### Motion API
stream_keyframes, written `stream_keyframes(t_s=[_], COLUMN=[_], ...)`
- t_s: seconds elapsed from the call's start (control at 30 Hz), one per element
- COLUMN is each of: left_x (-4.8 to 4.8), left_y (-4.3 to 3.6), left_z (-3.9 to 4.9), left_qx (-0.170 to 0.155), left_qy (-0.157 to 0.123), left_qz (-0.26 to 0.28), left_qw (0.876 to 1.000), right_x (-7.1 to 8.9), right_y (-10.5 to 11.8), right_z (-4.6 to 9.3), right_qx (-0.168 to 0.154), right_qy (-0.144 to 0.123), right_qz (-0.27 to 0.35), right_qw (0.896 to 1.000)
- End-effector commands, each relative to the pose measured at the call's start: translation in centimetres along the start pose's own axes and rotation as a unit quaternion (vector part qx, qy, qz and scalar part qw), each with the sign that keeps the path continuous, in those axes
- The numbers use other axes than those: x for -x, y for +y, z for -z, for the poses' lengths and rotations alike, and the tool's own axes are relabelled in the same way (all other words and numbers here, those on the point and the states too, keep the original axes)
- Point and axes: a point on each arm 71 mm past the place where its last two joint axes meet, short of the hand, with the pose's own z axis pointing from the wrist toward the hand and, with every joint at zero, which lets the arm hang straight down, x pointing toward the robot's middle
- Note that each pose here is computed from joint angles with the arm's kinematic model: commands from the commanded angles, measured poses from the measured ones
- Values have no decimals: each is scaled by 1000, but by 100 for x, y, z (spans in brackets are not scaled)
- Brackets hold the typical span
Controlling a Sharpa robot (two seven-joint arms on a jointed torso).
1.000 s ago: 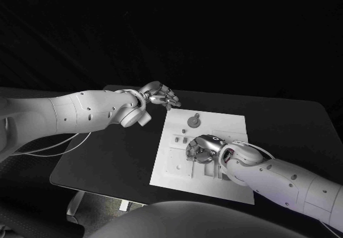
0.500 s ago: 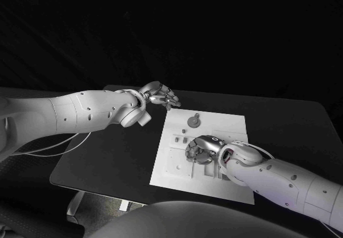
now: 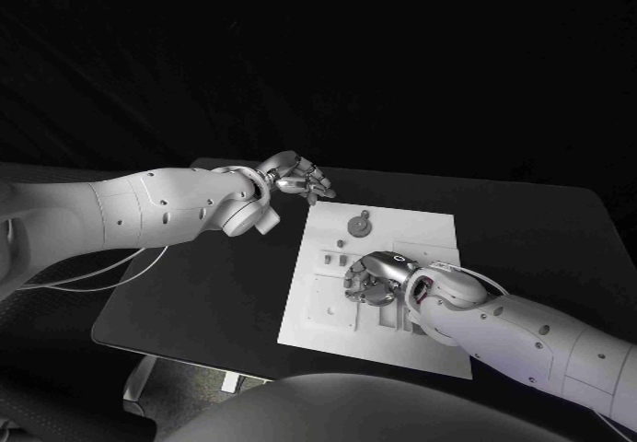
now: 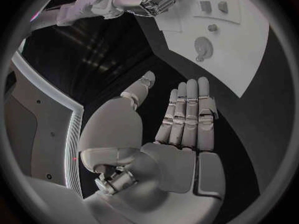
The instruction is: Assemble the parts on the task board
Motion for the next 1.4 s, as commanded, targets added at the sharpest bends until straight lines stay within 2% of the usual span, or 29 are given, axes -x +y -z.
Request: stream_keyframes(t_s=[0.03, 0.4, 0.5, 0.7, 0.9, 0.93, 1.13, 1.4], left_x=[1, 14, 18, 12, 37, 46, 67, 76], left_y=[-18, -9, -6, -5, 11, 15, 18, 24], left_z=[-3, 6, 8, 7, 10, 12, 15, 21], left_qx=[-3, -2, -3, -9, -7, -7, -9, -9], left_qy=[-3, -3, -2, 11, 9, 7, 0, -2], left_qz=[2, 2, 2, -1, -2, -3, -4, -3], left_qw=[1000, 1000, 1000, 1000, 1000, 1000, 1000, 1000], right_x=[11, 84, 158, 416, 721, 804, 1026, 1064], right_y=[12, 41, 67, 103, 138, 118, -110, -413], right_z=[9, 79, 98, 150, 265, 307, 486, 715], right_qx=[3, 10, 16, 20, 26, 23, -6, -40], right_qy=[-11, -36, -58, -89, -125, -131, -149, -152], right_qz=[4, -4, 1, 4, -4, -12, -31, -43], right_qw=[1000, 999, 998, 996, 992, 991, 988, 987])
